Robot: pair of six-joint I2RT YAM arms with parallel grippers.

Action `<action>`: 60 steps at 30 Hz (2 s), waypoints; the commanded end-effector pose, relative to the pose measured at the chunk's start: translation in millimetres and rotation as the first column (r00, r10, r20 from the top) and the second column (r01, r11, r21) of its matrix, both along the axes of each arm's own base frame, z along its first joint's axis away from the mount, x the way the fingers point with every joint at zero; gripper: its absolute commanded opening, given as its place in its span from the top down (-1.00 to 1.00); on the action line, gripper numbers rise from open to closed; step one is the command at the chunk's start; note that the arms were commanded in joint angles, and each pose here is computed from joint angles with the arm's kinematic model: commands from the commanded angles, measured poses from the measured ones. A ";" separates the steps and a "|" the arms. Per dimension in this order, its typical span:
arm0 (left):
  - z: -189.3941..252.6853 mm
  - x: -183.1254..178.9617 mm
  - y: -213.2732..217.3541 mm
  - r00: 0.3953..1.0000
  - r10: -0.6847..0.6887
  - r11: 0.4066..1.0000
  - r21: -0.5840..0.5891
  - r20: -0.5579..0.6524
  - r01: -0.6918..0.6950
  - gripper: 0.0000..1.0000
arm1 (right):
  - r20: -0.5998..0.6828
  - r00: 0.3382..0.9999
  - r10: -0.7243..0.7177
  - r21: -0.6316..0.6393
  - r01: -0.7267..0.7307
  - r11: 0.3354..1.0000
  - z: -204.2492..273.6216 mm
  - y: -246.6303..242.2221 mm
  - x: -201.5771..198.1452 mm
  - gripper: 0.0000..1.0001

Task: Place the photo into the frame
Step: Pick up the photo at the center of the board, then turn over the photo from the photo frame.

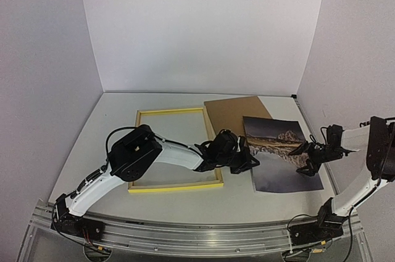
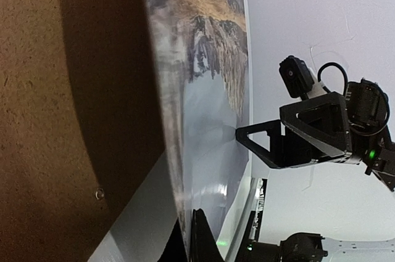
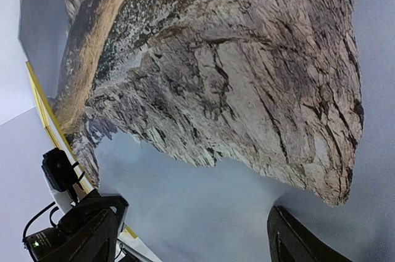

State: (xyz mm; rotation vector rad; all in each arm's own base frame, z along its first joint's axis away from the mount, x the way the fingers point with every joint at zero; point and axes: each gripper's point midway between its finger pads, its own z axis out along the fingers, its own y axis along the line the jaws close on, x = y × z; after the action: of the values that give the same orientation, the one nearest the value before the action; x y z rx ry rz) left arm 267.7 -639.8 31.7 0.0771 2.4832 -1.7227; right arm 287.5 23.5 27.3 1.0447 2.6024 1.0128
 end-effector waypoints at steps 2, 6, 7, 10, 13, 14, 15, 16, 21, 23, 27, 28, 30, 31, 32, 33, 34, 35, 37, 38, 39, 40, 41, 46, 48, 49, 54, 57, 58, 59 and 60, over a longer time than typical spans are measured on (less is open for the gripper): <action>33.8 3.4 -1.9 0.992 -0.038 0.999 -0.003 0.117 0.038 1.00 | -0.002 1.000 -0.003 -0.009 0.003 1.000 12.9 3.7 -11.6 -0.62; 77.9 1.3 6.8 0.960 -0.104 0.994 0.015 0.260 0.104 1.00 | 0.103 0.995 0.000 -0.049 0.005 0.999 51.1 0.1 -3.3 -0.63; 92.6 0.3 10.1 0.941 -0.124 0.992 0.023 0.314 0.123 1.00 | 0.137 0.991 0.003 -0.066 0.006 0.998 63.9 -1.1 -1.9 -0.63; 120.0 -6.5 24.0 0.864 -0.204 0.979 0.097 0.460 0.179 1.00 | 0.238 0.971 0.024 -0.107 0.001 0.994 99.4 -1.9 -0.5 -0.65; 145.7 -15.9 45.1 0.750 -0.284 0.959 0.179 0.597 0.221 1.00 | 0.325 0.944 0.050 -0.145 -0.003 0.989 129.9 -1.5 -2.2 -0.68; 150.1 -17.9 54.5 0.710 -0.312 0.950 0.220 0.631 0.222 1.00 | 0.349 0.935 0.057 -0.153 -0.003 0.988 138.0 -0.9 -3.1 -0.69; 151.8 -17.9 63.0 0.681 -0.333 0.942 0.260 0.653 0.212 1.00 | 0.370 0.927 0.062 -0.155 -0.005 0.988 144.9 0.2 -3.8 -0.69; 154.6 -18.1 71.1 0.647 -0.353 0.934 0.293 0.677 0.203 1.00 | 0.390 0.918 0.067 -0.156 -0.005 0.988 151.3 1.4 -4.5 -0.70; 170.0 -32.6 107.4 0.461 -0.471 0.882 0.414 0.752 0.225 1.00 | 0.457 0.885 0.092 -0.133 -0.034 0.991 172.8 10.7 -7.7 -0.71; 180.7 -33.4 119.0 0.413 -0.478 0.878 0.435 0.775 0.200 1.00 | 0.472 0.876 0.100 -0.122 -0.047 0.991 178.2 14.2 -8.9 -0.71; 204.7 -26.4 137.9 0.377 -0.455 0.887 0.447 0.807 0.114 1.00 | 0.495 0.858 0.137 -0.140 -0.077 0.987 189.9 25.4 -9.2 -0.71; 211.1 -25.2 142.2 0.356 -0.454 0.887 0.452 0.817 0.096 1.00 | 0.504 0.849 0.160 -0.153 -0.095 0.984 194.4 31.5 -9.2 -0.71; 222.9 -24.2 150.1 0.313 -0.459 0.885 0.461 0.832 0.073 1.00 | 0.524 0.824 0.216 -0.180 -0.140 0.974 204.1 45.3 -9.3 -0.71; 228.7 -22.6 154.2 0.293 -0.460 0.884 0.465 0.838 0.058 1.00 | 0.534 0.812 0.235 -0.186 -0.158 0.970 209.0 50.5 -9.5 -0.71; 234.8 -20.4 158.6 0.275 -0.461 0.883 0.468 0.844 0.041 1.00 | 0.542 0.805 0.242 -0.183 -0.168 0.969 213.5 53.8 -9.6 -0.71; 242.7 -18.6 163.5 0.257 -0.459 0.883 0.468 0.851 0.028 1.00 | 0.551 0.799 0.242 -0.175 -0.173 0.969 219.3 55.5 -9.7 -0.71; 250.5 -16.6 168.8 0.237 -0.458 0.883 0.469 0.856 0.013 1.00 | 0.564 0.789 0.244 -0.168 -0.179 0.969 225.9 57.5 -10.3 -0.71; 256.3 -13.7 174.3 0.214 -0.465 0.879 0.476 0.859 -0.004 1.00 | 0.578 0.777 0.249 -0.164 -0.189 0.968 233.1 59.6 -11.3 -0.70; 270.0 -5.4 187.6 0.160 -0.466 0.875 0.480 0.870 -0.060 1.00 | 0.601 0.759 0.251 -0.144 -0.206 0.968 248.4 64.3 -14.1 -0.71; 275.8 0.5 193.5 0.123 -0.469 0.871 0.481 0.875 -0.101 1.00 | 0.604 0.762 0.234 -0.120 -0.204 0.972 256.1 65.8 -14.9 -0.71; 284.0 5.1 199.4 0.083 -0.470 0.867 0.477 0.879 -0.141 1.00 | 0.603 0.769 0.214 -0.084 -0.205 0.975 264.3 68.4 -16.5 -0.71; 291.1 11.6 206.8 0.055 -0.477 0.857 0.478 0.877 -0.192 1.00 | 0.607 0.767 0.207 -0.048 -0.225 0.973 272.1 73.2 -19.7 -0.71; 296.0 15.3 211.2 0.025 -0.488 0.849 0.482 0.872 -0.216 1.00 | 0.610 0.768 0.195 -0.021 -0.230 0.973 279.3 75.8 -21.5 -0.71; 326.6 24.7 231.7 -0.073 -0.505 0.837 0.468 0.860 -0.284 1.00 | 0.603 0.779 0.171 0.092 -0.281 0.955 302.1 87.6 -28.4 -0.75; 334.8 27.1 243.9 -0.135 -0.508 0.835 0.447 0.851 -0.319 1.00 | 0.570 0.809 0.142 0.142 -0.268 0.953 301.2 88.7 -27.9 -0.75; 339.5 28.4 249.2 -0.169 -0.504 0.836 0.430 0.847 -0.340 1.00 | 0.554 0.822 0.130 0.163 -0.260 0.952 299.5 89.1 -28.2 -0.75; 349.5 24.9 274.5 -0.344 -0.534 0.824 0.383 0.773 -0.419 1.00 | 0.550 0.827 0.111 0.159 -0.235 0.959 298.1 87.4 -33.5 -0.75; 335.0 11.5 286.3 -0.509 -0.581 0.808 0.376 0.635 -0.454 1.00 | 0.549 0.829 0.108 0.152 -0.226 0.962 295.2 86.5 -36.5 -0.75; 321.5 4.8 290.2 -0.555 -0.597 0.801 0.388 0.580 -0.456 1.00 | 0.548 0.829 0.111 0.151 -0.228 0.962 293.2 86.8 -37.5 -0.75; 315.0 -1.8 293.2 -0.602 -0.594 0.804 0.378 0.534 -0.458 1.00 | 0.550 0.826 0.126 0.139 -0.240 0.961 287.7 87.1 -38.0 -0.76; 308.8 -9.9 295.2 -0.640 -0.578 0.816 0.372 0.505 -0.443 1.00 | 0.554 0.818 0.153 0.130 -0.267 0.955 284.1 89.1 -40.1 -0.76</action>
State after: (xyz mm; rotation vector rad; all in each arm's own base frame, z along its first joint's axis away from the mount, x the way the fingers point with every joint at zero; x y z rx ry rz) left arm 280.9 -353.4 328.7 1.3446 1.1629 -0.0062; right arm 256.3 107.2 320.3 0.4521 2.1714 1.3851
